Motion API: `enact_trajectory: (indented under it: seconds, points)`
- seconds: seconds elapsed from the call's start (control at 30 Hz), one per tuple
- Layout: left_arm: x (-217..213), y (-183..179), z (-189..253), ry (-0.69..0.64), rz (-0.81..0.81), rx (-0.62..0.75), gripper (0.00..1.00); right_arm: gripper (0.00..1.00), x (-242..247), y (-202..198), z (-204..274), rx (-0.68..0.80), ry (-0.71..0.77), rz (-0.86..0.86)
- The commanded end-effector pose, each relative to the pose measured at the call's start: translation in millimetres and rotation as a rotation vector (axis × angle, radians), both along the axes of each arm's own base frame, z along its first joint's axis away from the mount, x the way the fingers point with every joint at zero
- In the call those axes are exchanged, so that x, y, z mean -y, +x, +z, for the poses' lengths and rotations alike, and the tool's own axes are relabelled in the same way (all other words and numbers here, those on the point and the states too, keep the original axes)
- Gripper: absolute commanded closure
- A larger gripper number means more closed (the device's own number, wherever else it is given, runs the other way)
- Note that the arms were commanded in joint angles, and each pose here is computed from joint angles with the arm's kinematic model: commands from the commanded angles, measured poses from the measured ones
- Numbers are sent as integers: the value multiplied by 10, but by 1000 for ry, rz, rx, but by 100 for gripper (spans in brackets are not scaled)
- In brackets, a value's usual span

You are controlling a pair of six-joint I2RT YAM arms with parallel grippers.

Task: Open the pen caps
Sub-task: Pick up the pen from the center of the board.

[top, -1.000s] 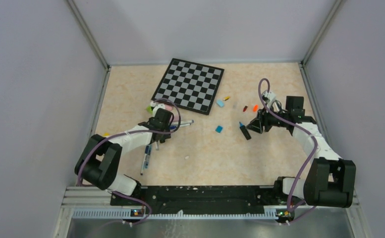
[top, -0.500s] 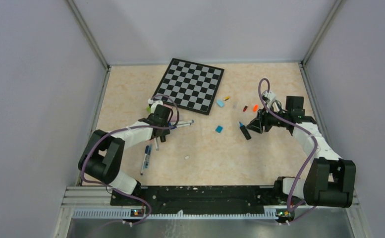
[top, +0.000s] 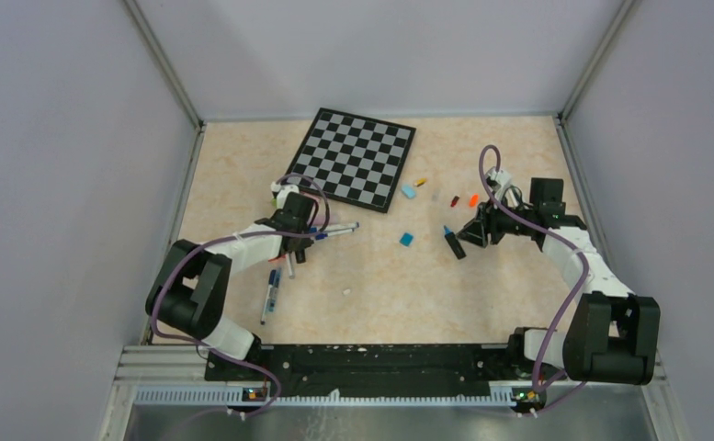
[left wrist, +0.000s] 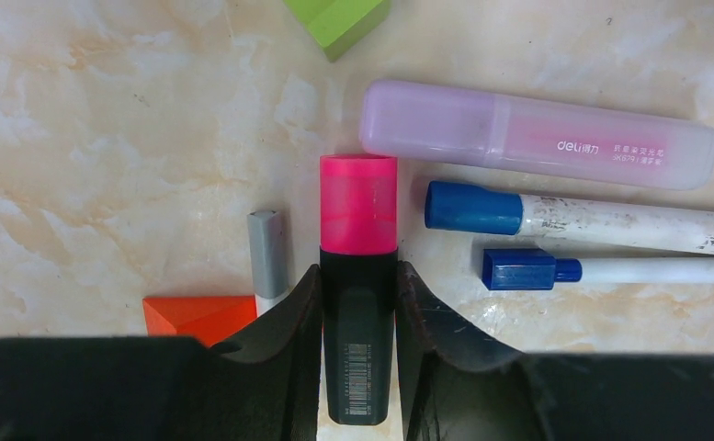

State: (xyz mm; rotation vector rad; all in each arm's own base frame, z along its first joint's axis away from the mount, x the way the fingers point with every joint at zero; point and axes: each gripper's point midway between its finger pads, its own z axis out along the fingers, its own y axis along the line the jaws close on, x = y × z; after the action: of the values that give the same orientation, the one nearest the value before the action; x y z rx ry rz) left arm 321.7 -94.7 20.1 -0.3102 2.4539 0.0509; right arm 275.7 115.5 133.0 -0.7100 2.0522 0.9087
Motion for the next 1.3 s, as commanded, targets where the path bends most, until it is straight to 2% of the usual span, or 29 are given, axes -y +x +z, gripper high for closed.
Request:
enact_trajectory:
  seconds: [0.0, 0.1, 0.27, 0.47, 0.6, 0.77, 0.83, 0.9, 1.07, 1.27]
  points:
    - [-32, -317, -267, -14, -14, -136, 78, 55, 4, 45, 100, 44, 4, 15]
    - [-17, -303, -179, -23, -27, -116, 86, 56, 5, 41, 95, 42, 3, 16]
    - [63, -290, 99, -71, -64, -71, 91, 56, 1, 26, 95, 44, 1, 26]
    - [289, -331, 585, -222, -166, 63, 98, 56, -58, -65, 146, 57, 30, 80]
    - [675, -432, 1026, -445, -337, 220, 100, 55, -147, -186, 229, 76, 87, 146]
    - [1226, -728, 1604, -834, -599, 436, 100, 53, -267, -365, 364, 109, 181, 235]
    - [1359, -870, 1738, -970, -655, 487, 100, 51, -316, -442, 418, 118, 229, 269]
    - [1460, -915, 1891, -1043, -681, 546, 100, 49, -359, -511, 465, 121, 280, 297]
    - [1902, -920, 2147, -1067, -711, 634, 100, 48, -463, -574, 484, 94, 333, 323]
    - [2438, -729, 2148, -1056, -650, 626, 100, 47, -570, -604, 462, 22, 356, 331]
